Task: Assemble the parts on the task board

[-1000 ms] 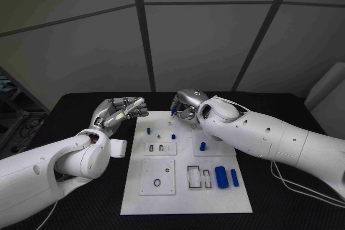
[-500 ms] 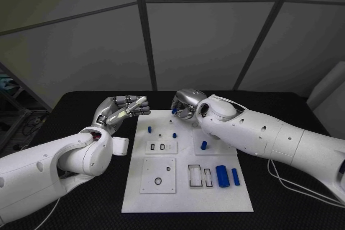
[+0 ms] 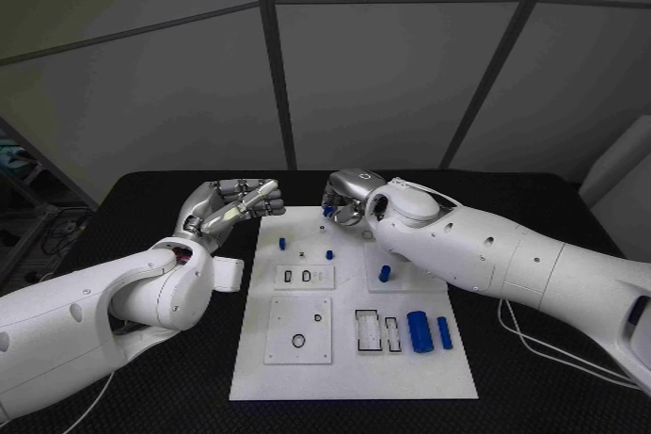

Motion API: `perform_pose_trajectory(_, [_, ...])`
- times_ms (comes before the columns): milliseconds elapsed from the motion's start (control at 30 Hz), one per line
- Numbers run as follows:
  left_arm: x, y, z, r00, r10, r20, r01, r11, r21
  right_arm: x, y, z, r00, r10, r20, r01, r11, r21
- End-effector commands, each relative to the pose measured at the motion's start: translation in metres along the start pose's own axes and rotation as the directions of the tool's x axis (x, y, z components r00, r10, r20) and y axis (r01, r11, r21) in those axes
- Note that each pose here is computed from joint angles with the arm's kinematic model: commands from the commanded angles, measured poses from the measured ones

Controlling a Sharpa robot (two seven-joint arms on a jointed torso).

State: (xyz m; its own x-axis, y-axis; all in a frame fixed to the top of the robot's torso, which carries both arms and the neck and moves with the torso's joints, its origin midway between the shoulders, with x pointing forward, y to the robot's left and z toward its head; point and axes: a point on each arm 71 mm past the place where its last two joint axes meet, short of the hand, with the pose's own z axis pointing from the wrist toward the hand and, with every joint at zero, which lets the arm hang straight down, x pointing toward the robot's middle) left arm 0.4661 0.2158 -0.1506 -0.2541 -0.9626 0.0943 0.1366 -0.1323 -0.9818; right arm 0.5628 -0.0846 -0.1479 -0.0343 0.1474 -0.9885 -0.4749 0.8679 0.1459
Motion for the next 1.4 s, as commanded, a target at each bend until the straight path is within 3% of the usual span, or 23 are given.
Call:
perform_pose_trajectory(33, [0.0020, -0.0015, 0.0009, 1.000, -0.004, -0.018, 0.004, 1.000, 0.007, 0.000, 0.001, 0.001, 1.000, -0.014, -0.017, 0.014, 1.000, 0.001])
perform_pose_trajectory(800, [0.0009, -0.0018, 0.0028, 1.000, -0.004, -0.021, 0.004, 1.000, 0.003, 0.003, 0.002, 0.005, 0.999, -0.017, -0.033, 0.017, 1.000, 0.001])
perform_pose_trajectory(1000, [-0.0001, -0.0018, 0.0028, 1.000, -0.003, -0.019, 0.003, 1.000, 0.002, -0.002, 0.003, 0.000, 1.000, -0.009, 0.008, 0.009, 1.000, -0.020])
perform_pose_trajectory(1100, [-0.0007, -0.0019, 0.0027, 1.000, -0.002, -0.018, 0.002, 1.000, 0.002, -0.007, 0.001, -0.005, 0.999, 0.003, 0.045, -0.002, 0.999, -0.033])
perform_pose_trajectory(1267, [-0.0025, -0.0020, 0.0024, 1.000, -0.002, -0.018, 0.002, 1.000, 0.002, -0.020, -0.017, -0.028, 0.993, 0.063, 0.105, -0.059, 0.998, -0.032])
perform_pose_trajectory(1400, [-0.0055, -0.0021, 0.0021, 1.000, 0.001, -0.014, -0.001, 1.000, 0.001, -0.029, -0.044, -0.053, 0.988, 0.131, 0.087, -0.132, 0.991, 0.006])
